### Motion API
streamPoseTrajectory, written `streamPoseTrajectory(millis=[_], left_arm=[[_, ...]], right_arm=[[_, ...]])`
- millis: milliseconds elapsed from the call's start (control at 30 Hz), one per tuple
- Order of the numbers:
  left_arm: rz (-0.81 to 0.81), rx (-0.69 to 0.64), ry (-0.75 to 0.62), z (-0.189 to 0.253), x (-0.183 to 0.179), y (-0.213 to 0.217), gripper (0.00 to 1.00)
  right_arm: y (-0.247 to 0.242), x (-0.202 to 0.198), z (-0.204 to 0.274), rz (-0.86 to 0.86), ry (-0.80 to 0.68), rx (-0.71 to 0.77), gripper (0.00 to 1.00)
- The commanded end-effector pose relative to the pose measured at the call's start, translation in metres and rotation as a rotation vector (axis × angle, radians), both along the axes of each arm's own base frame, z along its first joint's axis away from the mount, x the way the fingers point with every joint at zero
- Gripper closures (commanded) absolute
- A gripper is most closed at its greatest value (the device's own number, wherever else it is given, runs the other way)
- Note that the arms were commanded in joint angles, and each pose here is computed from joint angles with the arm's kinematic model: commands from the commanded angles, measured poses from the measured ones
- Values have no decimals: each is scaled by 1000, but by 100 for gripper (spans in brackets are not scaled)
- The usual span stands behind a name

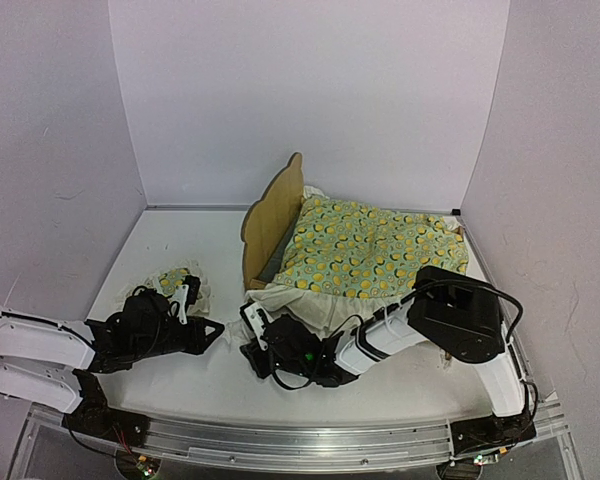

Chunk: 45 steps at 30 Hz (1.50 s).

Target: Set up the pet bed

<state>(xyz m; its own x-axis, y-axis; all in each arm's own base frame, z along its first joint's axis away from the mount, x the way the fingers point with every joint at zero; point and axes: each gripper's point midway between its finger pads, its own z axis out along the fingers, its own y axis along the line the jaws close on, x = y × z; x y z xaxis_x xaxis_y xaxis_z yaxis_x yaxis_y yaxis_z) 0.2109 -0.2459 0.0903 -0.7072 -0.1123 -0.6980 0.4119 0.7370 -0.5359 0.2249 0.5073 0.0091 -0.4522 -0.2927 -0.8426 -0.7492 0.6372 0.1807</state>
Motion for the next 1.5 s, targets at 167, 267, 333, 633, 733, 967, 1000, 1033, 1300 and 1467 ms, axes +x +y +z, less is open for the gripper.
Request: streamPoseTrajectory(millis=[167, 267, 333, 633, 733, 967, 1000, 1033, 1300, 1467], left_arm=[[10, -6, -5, 0, 1, 3, 100], [-3, 13, 36, -13, -4, 3, 100], [-30, 21, 82, -23, -10, -1, 100], [-148, 39, 170, -37, -18, -25, 100], [-157, 35, 181, -37, -17, -29, 100], [-137, 42, 185, -39, -13, -30, 100], [-137, 43, 187, -39, -12, -30, 100], [-140, 41, 187, -39, -13, -31, 100], [-160, -1, 30, 4, -3, -34, 54], [-137, 0, -52, 23, 13, -33, 40]], right_arm=[[-4, 12, 26, -60, -55, 40, 98], [-17, 7, 43, -51, -11, 20, 100], [-18, 0, 43, 10, 94, -13, 100], [-43, -3, 44, 95, 359, -168, 100], [-50, 12, 45, 56, 339, -218, 100], [-32, 43, 62, 9, 187, -105, 100], [-28, 50, 65, -9, 163, -88, 100], [-28, 54, 67, -23, 143, -91, 100], [-26, 48, 57, 26, 147, -111, 100], [-27, 36, 58, 91, 172, -117, 100]])
